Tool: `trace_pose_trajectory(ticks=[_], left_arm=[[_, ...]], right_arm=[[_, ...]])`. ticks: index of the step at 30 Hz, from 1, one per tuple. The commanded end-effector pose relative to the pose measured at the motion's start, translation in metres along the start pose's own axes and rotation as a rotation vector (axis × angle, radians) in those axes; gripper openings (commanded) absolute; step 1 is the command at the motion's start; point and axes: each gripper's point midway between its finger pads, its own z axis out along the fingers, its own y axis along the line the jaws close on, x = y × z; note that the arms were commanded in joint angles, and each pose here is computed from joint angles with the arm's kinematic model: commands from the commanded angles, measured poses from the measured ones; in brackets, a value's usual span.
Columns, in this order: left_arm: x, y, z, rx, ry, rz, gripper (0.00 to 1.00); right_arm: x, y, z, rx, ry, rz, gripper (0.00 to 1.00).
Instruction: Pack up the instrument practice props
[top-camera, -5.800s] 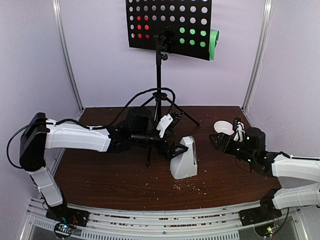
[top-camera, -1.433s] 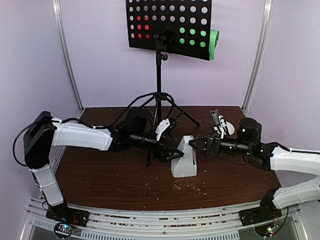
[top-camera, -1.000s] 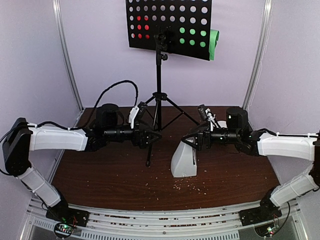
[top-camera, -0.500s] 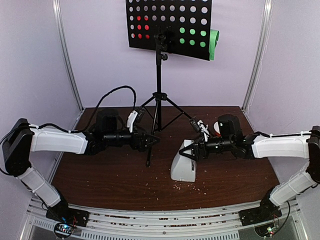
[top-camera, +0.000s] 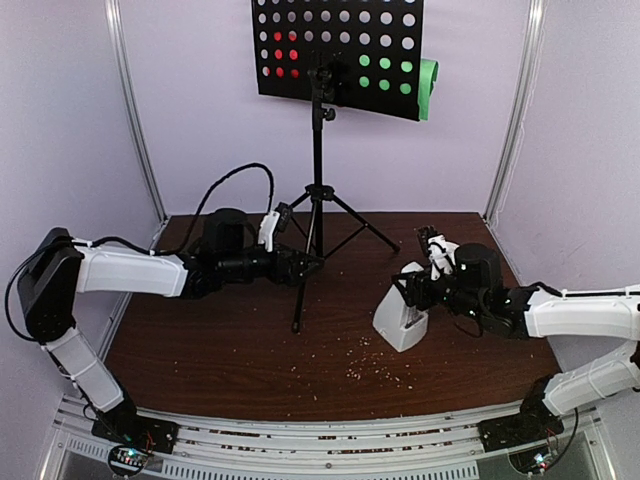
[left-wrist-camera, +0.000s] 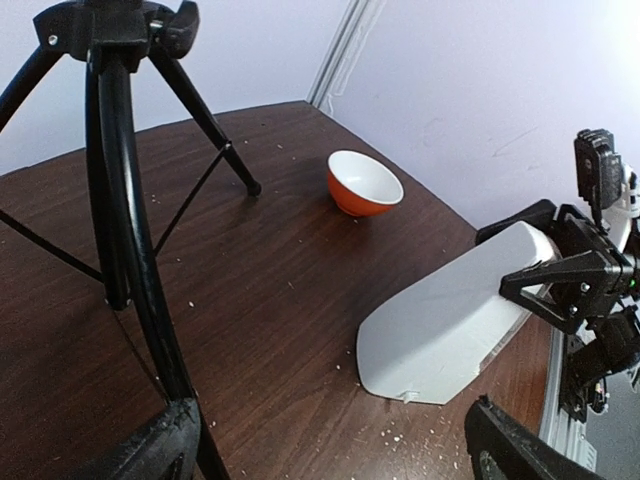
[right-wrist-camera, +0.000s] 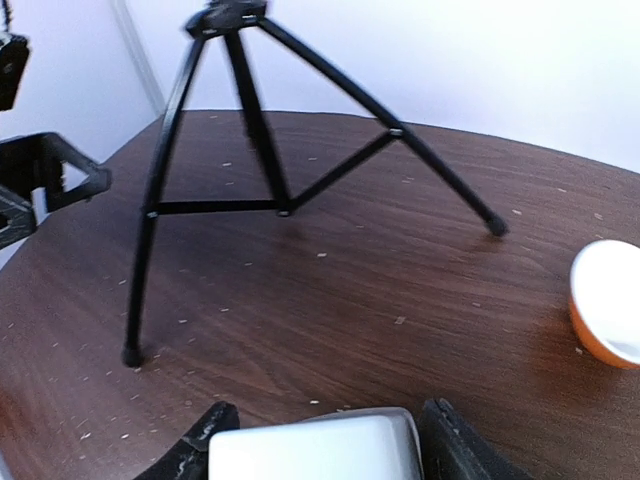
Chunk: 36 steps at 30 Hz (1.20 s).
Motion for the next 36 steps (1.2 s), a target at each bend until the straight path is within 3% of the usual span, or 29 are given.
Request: trace_pose_trajectory(ticks=[1, 7, 11, 16, 22, 30, 36], left_arm=[[-0.019, 0.023, 0.014, -0.089, -0.037, -0.045, 0.96], [-0.033, 0.041, 0.027, -0.150, -0.065, -0.058, 0.94], [-0.035, 0.054, 0.034, -0.185, -0.058, -0.050, 0.85], [-0.039, 0.068, 0.037, -0.209, -0.065, -0.063, 0.70], [-0.042, 0.069, 0.046, -0.188, -0.062, -0.054, 0.62], [-0.040, 0.080, 0.055, -0.198, -0.043, -0.045, 0.55], [-0.039, 0.080, 0.062, -0.174, -0.017, -0.015, 0.28]], right_arm=[[0.017, -0.078, -0.024, 0.437, 0.023, 0.039, 0.62], [0.020, -0.118, -0.050, 0.642, -0.007, 0.119, 0.63], [0.021, -0.131, -0.060, 0.687, -0.030, 0.173, 0.64], [0.016, -0.132, -0.064, 0.675, -0.045, 0.192, 0.71], [0.001, -0.122, -0.068, 0.598, -0.097, 0.205, 0.89], [-0.022, -0.116, -0.086, 0.544, -0.208, 0.233, 0.94], [-0.038, -0.109, -0.108, 0.456, -0.376, 0.285, 0.98]])
